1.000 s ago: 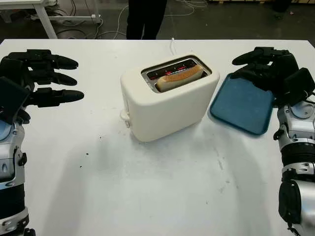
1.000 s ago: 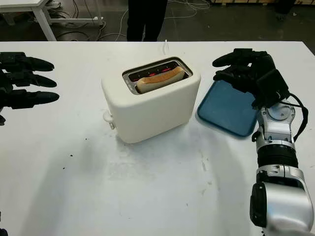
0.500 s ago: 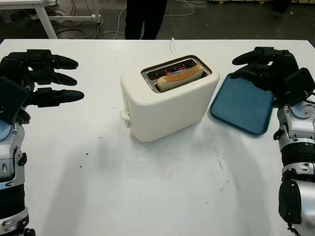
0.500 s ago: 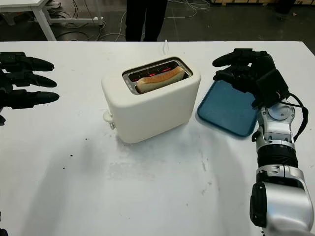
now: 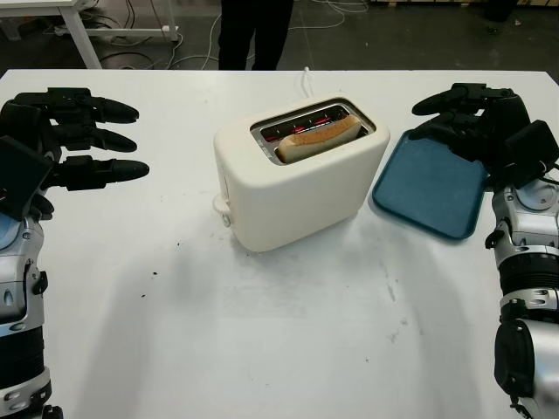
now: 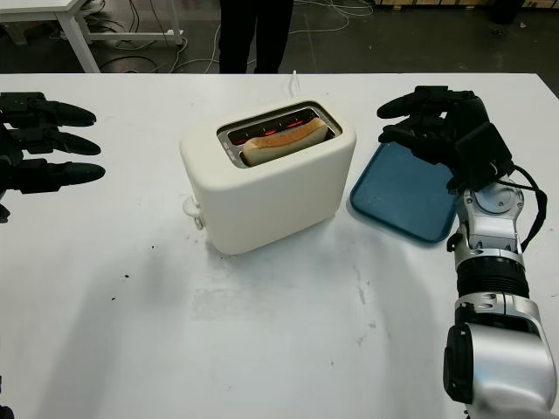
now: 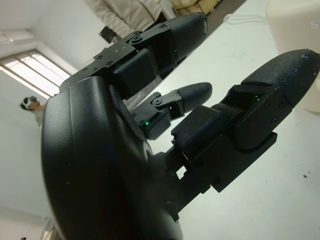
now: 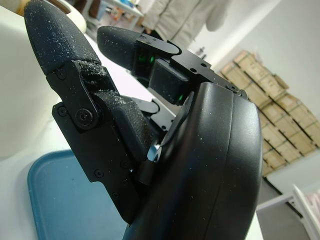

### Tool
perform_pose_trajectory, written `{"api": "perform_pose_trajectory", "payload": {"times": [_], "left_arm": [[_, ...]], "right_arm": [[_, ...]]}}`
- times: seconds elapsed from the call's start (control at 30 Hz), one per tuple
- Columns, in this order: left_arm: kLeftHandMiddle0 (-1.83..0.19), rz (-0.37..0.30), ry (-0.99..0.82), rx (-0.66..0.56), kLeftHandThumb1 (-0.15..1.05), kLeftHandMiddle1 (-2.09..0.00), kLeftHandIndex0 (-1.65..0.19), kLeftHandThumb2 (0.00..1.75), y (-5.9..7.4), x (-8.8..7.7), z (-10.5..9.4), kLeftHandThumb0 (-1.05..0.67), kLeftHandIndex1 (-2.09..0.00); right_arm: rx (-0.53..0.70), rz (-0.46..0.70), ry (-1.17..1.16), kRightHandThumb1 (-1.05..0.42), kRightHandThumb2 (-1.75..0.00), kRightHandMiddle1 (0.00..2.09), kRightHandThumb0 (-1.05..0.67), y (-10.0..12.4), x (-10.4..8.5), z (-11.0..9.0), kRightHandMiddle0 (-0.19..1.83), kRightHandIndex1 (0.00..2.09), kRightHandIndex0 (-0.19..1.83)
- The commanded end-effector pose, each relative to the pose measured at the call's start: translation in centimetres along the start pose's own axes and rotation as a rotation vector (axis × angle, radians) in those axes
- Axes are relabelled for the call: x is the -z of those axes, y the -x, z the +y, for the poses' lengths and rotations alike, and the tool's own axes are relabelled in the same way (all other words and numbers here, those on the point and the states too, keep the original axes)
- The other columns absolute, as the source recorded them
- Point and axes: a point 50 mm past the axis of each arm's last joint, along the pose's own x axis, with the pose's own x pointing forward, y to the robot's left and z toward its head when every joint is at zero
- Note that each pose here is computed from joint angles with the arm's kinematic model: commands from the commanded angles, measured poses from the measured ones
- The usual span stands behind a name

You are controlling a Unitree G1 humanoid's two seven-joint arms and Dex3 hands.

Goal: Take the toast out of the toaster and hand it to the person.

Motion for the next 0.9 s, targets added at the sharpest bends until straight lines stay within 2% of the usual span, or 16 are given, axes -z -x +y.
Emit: {"api": "perform_pose_trajectory", "payload": {"times": [0.0,0.87], "left_arm": [[-1.17,-0.003,-0.007,-0.005,0.35,-0.49,-1.14,0.01,0.09,-0.07,0.16,-1.0,-0.35],[-1.16,-0.003,-0.005,-0.004,0.35,-0.51,-1.13,0.0,0.13,-0.02,0.19,-1.02,-0.37]], "right_arm": [[0.007,-0.014,-0.002,-0.8,0.0,0.49,-1.05,-0.14,-0.27,-0.07,1.12,0.76,1.06],[0.008,-0.012,-0.011,-0.79,0.0,0.5,-1.05,-0.12,-0.29,-0.03,1.12,0.77,1.05]]}}
